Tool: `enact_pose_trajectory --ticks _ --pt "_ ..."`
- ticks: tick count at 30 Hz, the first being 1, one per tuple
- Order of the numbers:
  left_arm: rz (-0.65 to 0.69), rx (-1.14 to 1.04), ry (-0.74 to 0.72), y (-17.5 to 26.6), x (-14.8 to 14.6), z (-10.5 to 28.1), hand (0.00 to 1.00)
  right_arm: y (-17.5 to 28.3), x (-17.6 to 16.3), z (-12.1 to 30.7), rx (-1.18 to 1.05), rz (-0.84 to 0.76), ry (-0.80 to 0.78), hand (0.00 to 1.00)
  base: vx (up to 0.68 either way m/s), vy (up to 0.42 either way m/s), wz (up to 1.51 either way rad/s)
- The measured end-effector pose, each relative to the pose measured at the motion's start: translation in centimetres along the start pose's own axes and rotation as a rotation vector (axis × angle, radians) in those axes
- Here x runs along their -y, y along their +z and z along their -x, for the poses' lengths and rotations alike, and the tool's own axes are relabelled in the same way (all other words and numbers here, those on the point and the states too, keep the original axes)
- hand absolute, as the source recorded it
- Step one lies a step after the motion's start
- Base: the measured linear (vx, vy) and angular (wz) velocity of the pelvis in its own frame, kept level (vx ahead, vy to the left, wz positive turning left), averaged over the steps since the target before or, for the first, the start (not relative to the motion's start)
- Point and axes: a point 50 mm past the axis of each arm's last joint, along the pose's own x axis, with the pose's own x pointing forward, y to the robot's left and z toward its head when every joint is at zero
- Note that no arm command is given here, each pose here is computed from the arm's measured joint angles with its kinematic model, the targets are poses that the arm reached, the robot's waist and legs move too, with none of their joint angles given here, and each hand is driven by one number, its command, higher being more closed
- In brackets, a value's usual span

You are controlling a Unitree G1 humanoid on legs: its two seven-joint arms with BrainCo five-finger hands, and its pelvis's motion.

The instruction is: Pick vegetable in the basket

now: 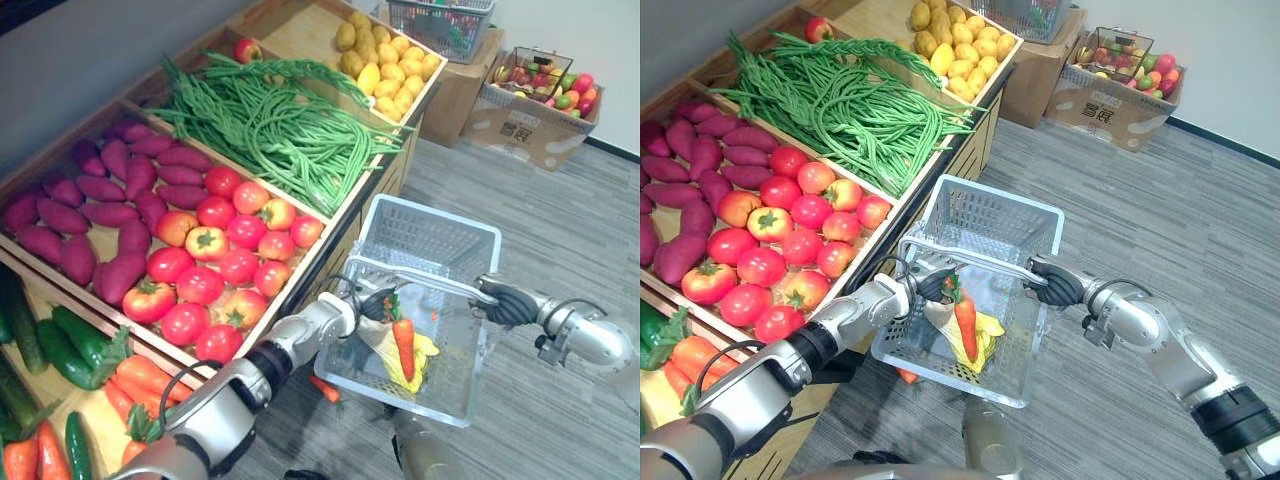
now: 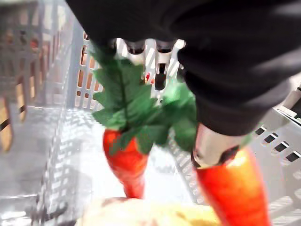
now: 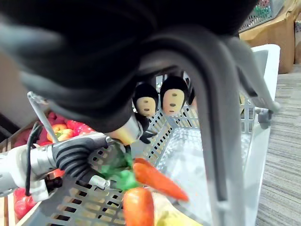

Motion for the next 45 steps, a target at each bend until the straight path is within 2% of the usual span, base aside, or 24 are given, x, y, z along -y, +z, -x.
enact_pose_trajectory --ticks 7,12,17,19,24,30,33,37,38,40,45 --pt "0.002 0.019 -0.009 0.5 0.0 -0.2 0.00 -0.3 -0.6 0.5 -0.017 -0.020 0.008 1.00 0.00 0.005 0.05" --pt "-0.035 0.213 0.047 4.7 -1.7 -0.5 0.00 -1.8 -0.4 1.4 -0.096 -0.049 -0.056 1.00 -0.01 0.009 0.21" --pt "-0.010 0.557 0.101 11.6 -3.6 0.9 0.00 -4.8 -0.6 2.2 -0.272 -0.103 -0.179 1.00 -0.04 0.031 0.28" --pt "0.013 0.693 0.108 14.0 -4.2 2.2 0.00 -6.2 -0.7 2.9 -0.364 -0.150 -0.283 1.00 -0.07 0.034 0.32" --pt "0.072 0.845 0.081 15.6 -4.7 5.1 0.00 -8.6 -1.0 4.3 -0.534 -0.245 -0.480 1.00 -0.06 0.016 0.41" --pt "0.155 0.879 0.074 15.1 -4.5 8.6 0.00 -11.9 -2.8 8.0 -0.759 -0.384 -0.653 1.00 -0.06 0.022 0.60" --pt "0.203 0.790 0.158 13.4 -5.3 9.5 0.00 -13.3 -5.2 10.8 -0.902 -0.473 -0.721 1.00 -0.02 0.036 0.89" --pt "0.296 0.476 0.419 8.1 -7.1 11.5 0.00 -14.4 -12.7 15.2 -1.182 -0.727 -0.771 1.00 0.02 0.027 1.13" --pt "0.310 0.411 0.464 7.0 -7.3 12.0 0.00 -14.3 -14.0 15.6 -1.221 -0.766 -0.769 1.00 0.03 0.002 1.14" --pt "0.368 0.173 0.622 3.5 -7.4 14.0 0.00 -13.4 -19.1 16.6 -1.364 -0.911 -0.733 1.00 0.05 -0.009 1.07" --pt "0.483 -0.206 0.903 -0.5 -6.3 18.1 0.00 -11.0 -25.9 17.4 -1.574 -1.151 -0.627 1.00 0.08 -0.009 0.78"
